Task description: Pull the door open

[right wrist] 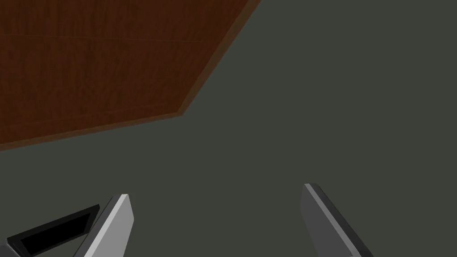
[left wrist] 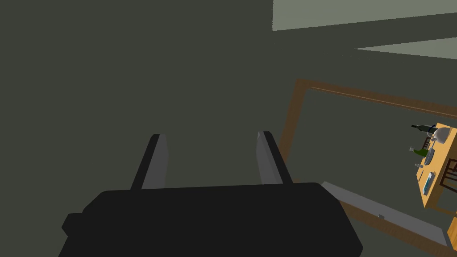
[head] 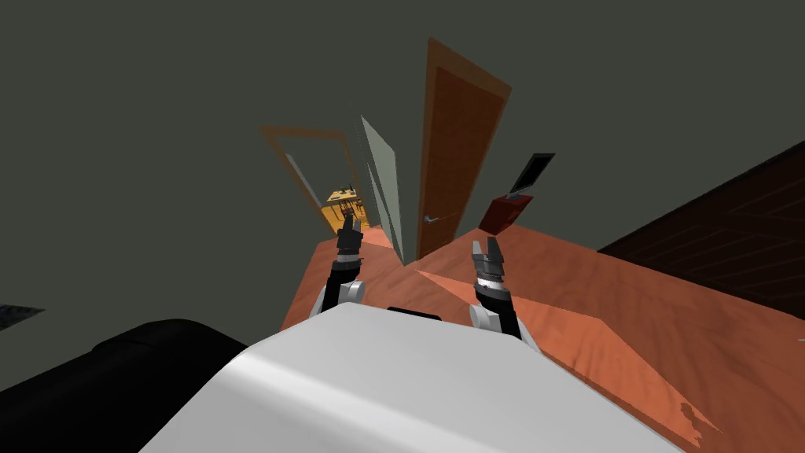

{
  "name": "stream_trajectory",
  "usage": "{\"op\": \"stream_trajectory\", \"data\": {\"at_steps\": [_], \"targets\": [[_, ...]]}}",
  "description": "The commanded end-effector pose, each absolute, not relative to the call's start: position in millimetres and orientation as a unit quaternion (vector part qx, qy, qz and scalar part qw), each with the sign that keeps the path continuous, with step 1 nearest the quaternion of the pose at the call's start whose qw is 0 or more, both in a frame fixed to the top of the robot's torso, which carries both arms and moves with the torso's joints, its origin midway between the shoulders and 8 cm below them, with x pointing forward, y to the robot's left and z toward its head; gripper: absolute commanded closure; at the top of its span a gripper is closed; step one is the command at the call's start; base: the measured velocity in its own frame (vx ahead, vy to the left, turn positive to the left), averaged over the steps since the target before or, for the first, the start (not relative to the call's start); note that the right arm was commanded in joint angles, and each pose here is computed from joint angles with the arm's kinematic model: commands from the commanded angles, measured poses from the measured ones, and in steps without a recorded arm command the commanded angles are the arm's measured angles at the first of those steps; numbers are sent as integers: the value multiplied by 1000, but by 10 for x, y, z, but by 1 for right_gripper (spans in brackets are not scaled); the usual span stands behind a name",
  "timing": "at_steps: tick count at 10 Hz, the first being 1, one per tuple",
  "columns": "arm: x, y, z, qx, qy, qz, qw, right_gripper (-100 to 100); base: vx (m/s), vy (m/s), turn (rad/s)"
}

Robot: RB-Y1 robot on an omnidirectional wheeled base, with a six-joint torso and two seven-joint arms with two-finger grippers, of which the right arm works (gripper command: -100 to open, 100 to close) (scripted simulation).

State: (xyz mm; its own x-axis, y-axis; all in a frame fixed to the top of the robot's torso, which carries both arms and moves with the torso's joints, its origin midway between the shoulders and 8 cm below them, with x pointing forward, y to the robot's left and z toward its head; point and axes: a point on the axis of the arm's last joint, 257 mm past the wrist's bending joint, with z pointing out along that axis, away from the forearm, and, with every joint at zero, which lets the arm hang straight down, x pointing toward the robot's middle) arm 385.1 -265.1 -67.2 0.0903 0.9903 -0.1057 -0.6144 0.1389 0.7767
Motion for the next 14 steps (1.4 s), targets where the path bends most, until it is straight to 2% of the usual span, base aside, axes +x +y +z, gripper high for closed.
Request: {"op": "stream_trajectory", "data": {"at_steps": [1, 14], "targets": [[3899, -2640, -785, 293, 335, 594, 670, -100, 84, -47, 112], [4204, -2574, -1839, 345, 399, 611, 590, -100, 88, -48, 111]]}}
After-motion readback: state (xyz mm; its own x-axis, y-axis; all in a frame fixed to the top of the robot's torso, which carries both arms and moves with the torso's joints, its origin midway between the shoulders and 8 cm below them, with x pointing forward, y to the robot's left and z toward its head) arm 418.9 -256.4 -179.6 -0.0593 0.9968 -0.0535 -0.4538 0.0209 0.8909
